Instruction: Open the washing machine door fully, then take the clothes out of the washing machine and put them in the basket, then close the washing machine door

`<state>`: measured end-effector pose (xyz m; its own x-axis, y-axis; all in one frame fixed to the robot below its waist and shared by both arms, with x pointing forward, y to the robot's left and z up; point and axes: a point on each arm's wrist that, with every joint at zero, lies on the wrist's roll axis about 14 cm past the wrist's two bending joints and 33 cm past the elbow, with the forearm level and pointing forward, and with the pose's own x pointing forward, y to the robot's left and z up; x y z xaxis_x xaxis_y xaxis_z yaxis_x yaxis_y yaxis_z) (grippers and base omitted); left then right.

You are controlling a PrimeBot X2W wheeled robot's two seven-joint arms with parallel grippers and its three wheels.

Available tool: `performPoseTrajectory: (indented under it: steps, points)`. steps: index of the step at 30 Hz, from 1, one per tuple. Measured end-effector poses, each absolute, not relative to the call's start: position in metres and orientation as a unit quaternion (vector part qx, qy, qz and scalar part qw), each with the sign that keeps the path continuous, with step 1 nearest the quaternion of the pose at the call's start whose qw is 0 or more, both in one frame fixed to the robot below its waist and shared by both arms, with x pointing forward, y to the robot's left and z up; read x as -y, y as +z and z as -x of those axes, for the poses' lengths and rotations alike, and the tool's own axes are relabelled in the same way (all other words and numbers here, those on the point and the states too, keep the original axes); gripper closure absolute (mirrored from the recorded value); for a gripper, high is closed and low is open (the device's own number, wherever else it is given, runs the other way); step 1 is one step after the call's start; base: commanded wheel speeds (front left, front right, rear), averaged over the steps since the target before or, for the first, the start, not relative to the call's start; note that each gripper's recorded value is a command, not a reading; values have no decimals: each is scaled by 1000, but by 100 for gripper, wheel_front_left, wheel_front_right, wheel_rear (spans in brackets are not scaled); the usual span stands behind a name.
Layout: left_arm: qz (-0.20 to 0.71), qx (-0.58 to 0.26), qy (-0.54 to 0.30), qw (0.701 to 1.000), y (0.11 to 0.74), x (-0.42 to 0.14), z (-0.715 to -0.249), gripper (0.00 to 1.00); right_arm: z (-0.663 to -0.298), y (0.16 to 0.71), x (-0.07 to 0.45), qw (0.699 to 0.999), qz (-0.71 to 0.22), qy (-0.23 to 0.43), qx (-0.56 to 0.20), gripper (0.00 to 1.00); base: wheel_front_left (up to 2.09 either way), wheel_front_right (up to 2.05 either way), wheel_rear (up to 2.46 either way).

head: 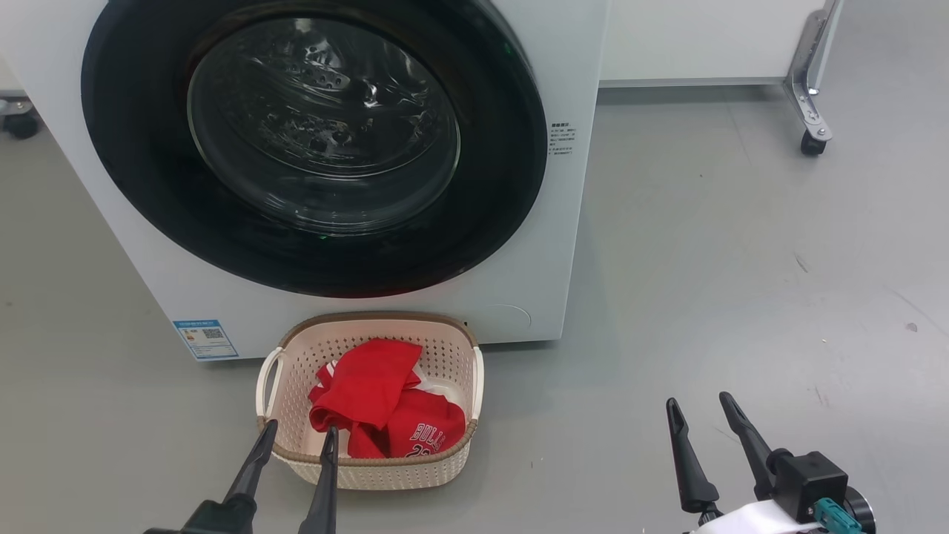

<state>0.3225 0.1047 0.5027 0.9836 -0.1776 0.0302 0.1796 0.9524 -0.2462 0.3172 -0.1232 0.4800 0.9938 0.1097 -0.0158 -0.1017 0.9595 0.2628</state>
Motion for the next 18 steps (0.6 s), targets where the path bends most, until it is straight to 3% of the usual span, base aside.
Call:
performPoseTrajectory:
  steps: [18]
  points:
    - [126,4,-93,988,505,-102,-324,0,-313,483,129,990,-132,44,-14,0,0,0,0]
